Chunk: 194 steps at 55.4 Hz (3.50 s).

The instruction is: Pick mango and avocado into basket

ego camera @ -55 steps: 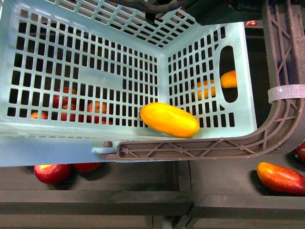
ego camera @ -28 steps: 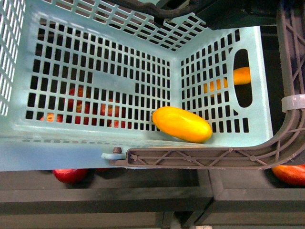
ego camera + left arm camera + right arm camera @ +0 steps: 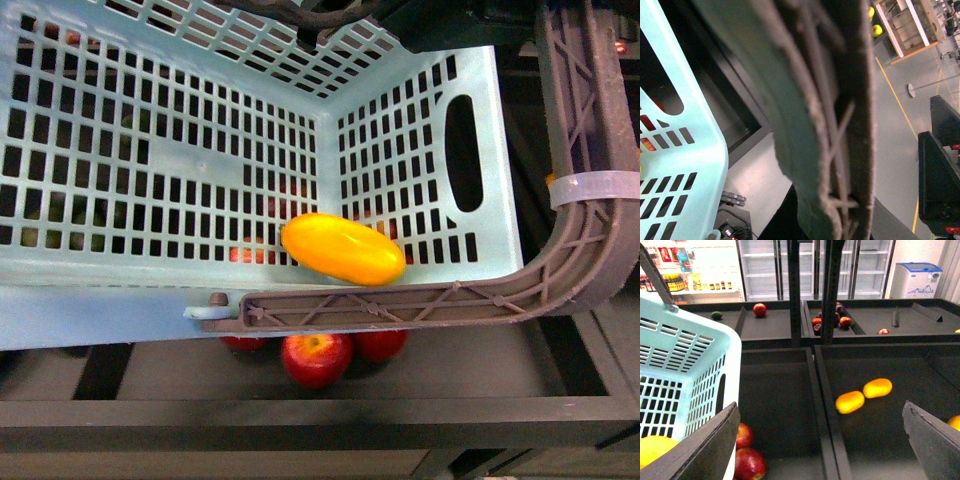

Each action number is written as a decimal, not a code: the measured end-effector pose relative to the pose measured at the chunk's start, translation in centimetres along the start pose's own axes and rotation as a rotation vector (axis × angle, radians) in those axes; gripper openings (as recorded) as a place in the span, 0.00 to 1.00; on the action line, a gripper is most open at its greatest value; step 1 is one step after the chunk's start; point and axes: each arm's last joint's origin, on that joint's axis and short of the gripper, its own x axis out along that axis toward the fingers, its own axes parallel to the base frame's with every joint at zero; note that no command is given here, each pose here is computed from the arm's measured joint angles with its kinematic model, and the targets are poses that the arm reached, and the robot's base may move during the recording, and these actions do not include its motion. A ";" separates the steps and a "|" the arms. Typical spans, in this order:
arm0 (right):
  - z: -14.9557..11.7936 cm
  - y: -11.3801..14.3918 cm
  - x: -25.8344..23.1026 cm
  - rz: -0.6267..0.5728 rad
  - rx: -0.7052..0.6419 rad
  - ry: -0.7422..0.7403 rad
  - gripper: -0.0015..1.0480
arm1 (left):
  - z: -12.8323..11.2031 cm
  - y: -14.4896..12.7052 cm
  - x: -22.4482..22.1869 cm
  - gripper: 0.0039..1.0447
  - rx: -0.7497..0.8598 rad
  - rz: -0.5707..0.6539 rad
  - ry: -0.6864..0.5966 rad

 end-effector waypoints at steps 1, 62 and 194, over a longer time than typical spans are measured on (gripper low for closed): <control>0.0 0.0 0.0 0.000 0.000 -0.001 0.93 | 0.0 0.0 0.0 0.09 0.001 0.002 -0.001; -0.1 0.0 0.0 0.001 0.000 0.004 0.93 | 0.0 -0.1 0.0 0.09 0.000 -0.010 0.005; -23.5 -15.6 31.7 0.169 0.000 0.663 0.93 | 0.0 -0.1 0.0 0.09 0.000 -0.010 0.005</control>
